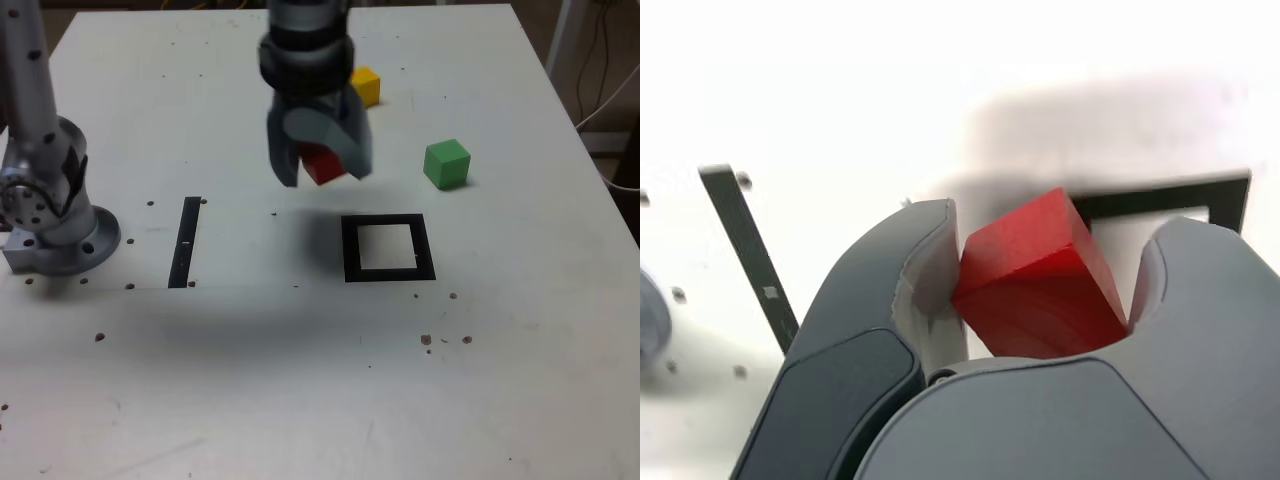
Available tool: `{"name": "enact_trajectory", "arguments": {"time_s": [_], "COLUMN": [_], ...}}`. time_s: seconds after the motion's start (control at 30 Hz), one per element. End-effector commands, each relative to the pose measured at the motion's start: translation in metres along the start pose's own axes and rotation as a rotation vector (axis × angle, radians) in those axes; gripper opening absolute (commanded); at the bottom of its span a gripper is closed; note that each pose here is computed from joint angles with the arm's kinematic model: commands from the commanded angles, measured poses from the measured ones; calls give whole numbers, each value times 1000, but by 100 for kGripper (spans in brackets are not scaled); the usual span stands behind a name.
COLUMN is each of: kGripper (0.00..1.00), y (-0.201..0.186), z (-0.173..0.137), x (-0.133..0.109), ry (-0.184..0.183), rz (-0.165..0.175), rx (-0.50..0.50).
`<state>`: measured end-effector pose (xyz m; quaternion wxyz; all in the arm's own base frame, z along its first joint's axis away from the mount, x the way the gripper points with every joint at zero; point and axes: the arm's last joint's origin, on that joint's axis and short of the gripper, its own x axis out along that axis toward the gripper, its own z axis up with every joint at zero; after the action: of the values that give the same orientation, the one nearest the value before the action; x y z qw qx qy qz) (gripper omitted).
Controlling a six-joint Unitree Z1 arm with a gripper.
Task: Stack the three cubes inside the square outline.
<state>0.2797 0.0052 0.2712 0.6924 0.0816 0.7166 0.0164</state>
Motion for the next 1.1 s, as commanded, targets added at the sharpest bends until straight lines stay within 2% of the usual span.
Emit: {"name": "enact_trajectory", "arguments": {"time_s": [0.0, 0.1, 0.27, 0.4, 0.57, 0.8, 0.93, 1.07], "kGripper": [42, 42, 42, 42, 42, 42, 42, 42], "y": [-11, -26, -49, -57, -60, -62, -61, -60], "z": [14, 29, 50, 59, 66, 71, 73, 77], "x": [-7, -16, -17, -11, -2, 17, 26, 33], "ry": [31, 57, 64, 42, 4, 27, 46, 50], "rz": [-11, -6, -15, -39, -46, -43, -29, -14], "rx": [0, -5, -13, -19, -24, -22, -19, -20]}}
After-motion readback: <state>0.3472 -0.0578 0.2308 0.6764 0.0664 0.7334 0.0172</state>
